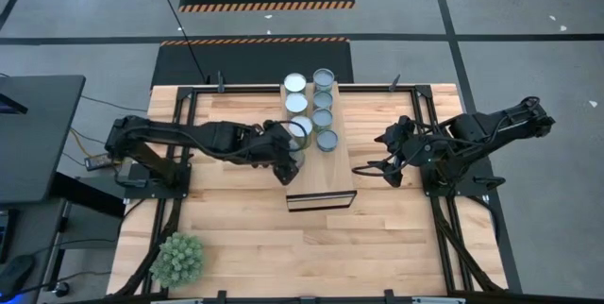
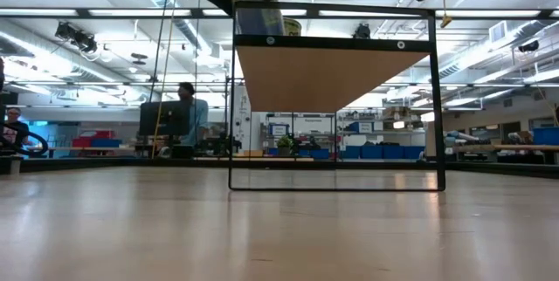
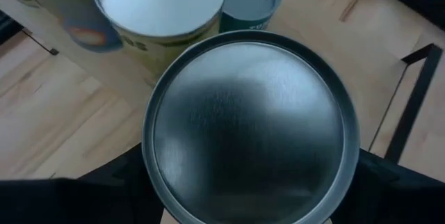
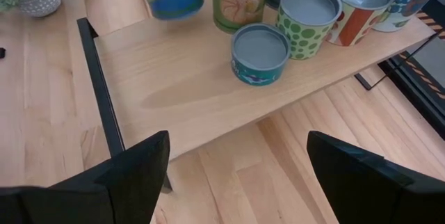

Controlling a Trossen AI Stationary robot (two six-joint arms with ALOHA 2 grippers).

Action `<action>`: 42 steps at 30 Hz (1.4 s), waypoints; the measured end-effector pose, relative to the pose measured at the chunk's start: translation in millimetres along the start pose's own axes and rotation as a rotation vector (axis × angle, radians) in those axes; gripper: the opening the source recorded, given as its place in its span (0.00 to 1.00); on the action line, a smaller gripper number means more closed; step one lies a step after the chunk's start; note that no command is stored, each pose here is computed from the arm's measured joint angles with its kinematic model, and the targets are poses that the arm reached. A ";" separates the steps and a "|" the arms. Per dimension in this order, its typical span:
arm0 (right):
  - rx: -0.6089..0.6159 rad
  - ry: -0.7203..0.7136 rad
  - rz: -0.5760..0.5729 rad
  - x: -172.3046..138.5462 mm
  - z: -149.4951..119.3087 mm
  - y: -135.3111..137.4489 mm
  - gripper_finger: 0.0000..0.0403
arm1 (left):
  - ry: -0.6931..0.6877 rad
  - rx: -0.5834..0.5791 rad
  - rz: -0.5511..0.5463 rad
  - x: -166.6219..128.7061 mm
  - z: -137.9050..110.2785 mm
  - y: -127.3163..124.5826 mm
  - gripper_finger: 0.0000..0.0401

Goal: Pick and place cans onto a shelf
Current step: Put the canned peas on the shelf

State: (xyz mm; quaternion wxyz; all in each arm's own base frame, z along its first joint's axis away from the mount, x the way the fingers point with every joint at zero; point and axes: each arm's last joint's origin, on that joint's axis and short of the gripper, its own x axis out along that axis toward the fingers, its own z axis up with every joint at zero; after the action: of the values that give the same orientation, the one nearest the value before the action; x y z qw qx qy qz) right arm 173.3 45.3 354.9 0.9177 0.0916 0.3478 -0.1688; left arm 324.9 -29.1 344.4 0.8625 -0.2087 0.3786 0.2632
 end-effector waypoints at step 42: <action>0.000 -0.005 0.003 0.1 0.5 0.4 0.86 | 0.001 0.058 -0.028 28.5 -0.6 -15.2 0.88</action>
State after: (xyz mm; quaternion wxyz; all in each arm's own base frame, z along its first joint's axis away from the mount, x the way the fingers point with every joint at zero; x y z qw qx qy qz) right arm 173.9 45.4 355.2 0.9187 0.0916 0.3457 -0.1677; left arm 350.2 -32.8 324.7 0.8717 -0.1887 0.3835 0.2399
